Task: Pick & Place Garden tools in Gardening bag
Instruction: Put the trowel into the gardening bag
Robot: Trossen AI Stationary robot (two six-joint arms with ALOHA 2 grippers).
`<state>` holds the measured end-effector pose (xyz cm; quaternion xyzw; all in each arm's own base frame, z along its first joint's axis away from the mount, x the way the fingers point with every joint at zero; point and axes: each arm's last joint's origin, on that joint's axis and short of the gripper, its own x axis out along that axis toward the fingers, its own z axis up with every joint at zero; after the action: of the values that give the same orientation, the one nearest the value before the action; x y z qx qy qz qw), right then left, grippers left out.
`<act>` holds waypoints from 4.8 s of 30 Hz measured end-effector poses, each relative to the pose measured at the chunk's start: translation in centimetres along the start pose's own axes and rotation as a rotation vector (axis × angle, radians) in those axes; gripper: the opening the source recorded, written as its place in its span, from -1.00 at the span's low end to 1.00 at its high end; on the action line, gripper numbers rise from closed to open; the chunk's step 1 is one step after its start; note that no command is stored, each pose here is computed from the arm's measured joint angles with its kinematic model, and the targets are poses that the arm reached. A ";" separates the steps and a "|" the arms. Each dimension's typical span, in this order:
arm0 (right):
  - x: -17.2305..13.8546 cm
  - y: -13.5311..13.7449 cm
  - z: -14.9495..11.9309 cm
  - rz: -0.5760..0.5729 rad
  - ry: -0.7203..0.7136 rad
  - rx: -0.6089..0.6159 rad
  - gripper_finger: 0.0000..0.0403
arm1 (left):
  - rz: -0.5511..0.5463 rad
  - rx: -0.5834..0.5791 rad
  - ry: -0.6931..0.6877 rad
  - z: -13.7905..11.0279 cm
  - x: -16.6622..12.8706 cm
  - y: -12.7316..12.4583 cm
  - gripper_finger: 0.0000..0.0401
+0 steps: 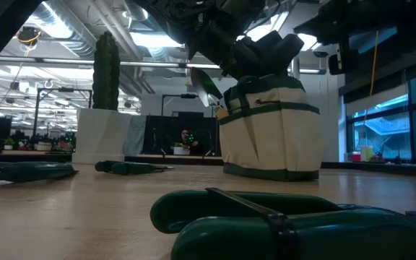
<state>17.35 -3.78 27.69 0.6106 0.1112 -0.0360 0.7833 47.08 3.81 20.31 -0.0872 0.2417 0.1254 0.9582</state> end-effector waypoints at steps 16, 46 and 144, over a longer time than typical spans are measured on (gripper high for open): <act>1.3 -0.3 0.6 0.020 0.025 -0.001 -1.00 | -0.002 0.004 0.000 -0.1 0.0 -0.3 -0.65; 2.0 -1.6 0.6 -0.078 0.069 -0.015 -1.00 | -0.028 -0.017 0.012 -0.1 0.0 -0.3 -0.29; 0.9 1.5 2.6 -0.153 0.086 -0.114 -1.00 | -0.052 0.036 0.111 3.7 -2.6 -1.2 -0.98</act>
<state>18.83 -5.87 29.50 0.5559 0.1930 -0.0632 0.8061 46.82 2.95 24.95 -0.0829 0.2942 0.0911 0.9478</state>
